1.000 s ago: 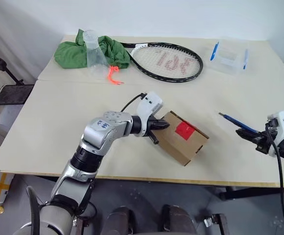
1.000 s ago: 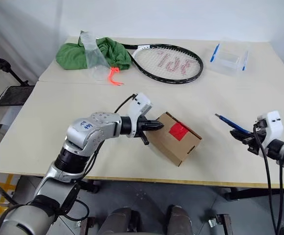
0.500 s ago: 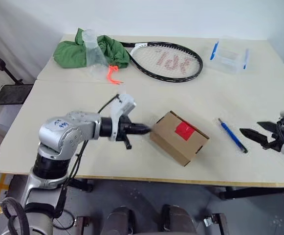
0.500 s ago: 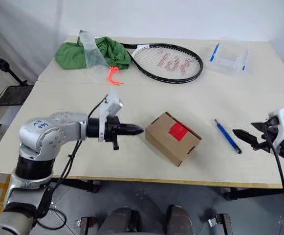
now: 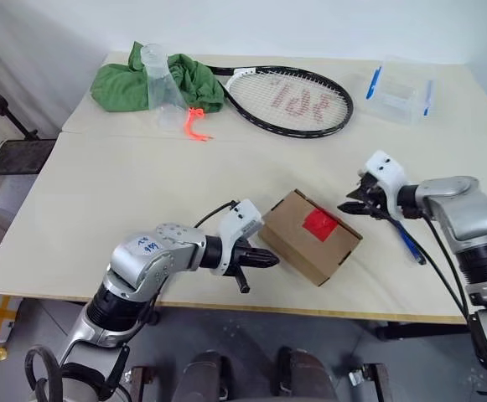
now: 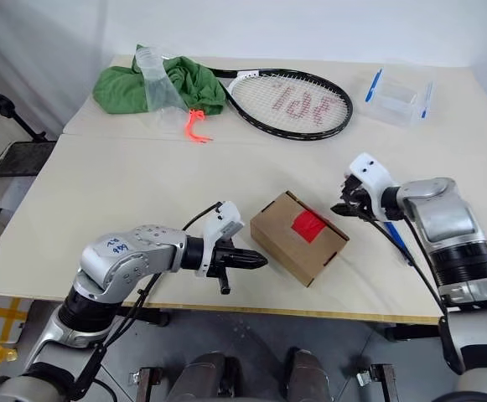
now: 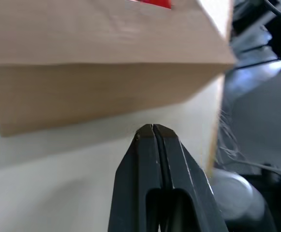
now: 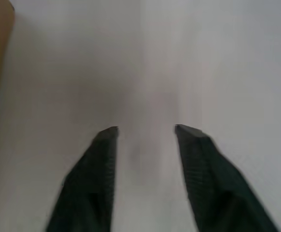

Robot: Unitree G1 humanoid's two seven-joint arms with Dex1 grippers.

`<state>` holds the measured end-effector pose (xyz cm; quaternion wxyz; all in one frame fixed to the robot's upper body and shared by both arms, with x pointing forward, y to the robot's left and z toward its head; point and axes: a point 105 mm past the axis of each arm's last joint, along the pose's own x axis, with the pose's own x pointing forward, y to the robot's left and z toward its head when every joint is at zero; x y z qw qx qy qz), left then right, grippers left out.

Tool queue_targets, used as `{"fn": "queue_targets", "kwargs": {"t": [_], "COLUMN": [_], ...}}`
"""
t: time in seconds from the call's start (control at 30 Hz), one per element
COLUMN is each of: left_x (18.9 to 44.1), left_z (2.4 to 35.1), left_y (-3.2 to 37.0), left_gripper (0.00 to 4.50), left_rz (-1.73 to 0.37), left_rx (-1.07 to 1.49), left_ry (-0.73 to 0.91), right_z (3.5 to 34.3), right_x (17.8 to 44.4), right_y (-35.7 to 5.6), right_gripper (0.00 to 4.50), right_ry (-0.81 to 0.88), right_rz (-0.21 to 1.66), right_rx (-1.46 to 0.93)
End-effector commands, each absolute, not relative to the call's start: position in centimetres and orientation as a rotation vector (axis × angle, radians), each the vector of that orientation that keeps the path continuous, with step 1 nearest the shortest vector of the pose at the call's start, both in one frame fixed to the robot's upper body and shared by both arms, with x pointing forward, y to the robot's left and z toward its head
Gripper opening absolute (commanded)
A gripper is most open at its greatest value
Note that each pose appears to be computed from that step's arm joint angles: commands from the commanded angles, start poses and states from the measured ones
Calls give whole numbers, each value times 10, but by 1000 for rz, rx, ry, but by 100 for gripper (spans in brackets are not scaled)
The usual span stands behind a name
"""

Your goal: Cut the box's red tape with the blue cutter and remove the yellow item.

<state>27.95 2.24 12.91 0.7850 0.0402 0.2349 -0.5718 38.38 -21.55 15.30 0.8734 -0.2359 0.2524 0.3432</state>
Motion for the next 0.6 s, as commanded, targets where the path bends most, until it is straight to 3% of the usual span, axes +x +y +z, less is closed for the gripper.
{"fn": "queue_targets", "kwargs": {"t": [0.03, 0.07, 0.1, 0.6], "left_x": [291, 295, 300, 351], "left_z": [131, 131, 134, 144], "left_y": [23, 23, 24, 40], "left_gripper": [0, 0, 0, 0], "left_rz": [-1158, -1135, -1100, -946], "left_rx": [87, 83, 71, 140], "left_ry": [449, 438, 415, 338], "right_z": [170, 171, 174, 169], "right_x": [383, 381, 379, 340], "right_y": [-202, -198, -194, -149], "right_gripper": [40, 3, 1, 1], "right_ry": [487, 488, 484, 502], "right_rz": [791, 811, 831, 933], "right_rx": [-544, -552, -571, -574]}}
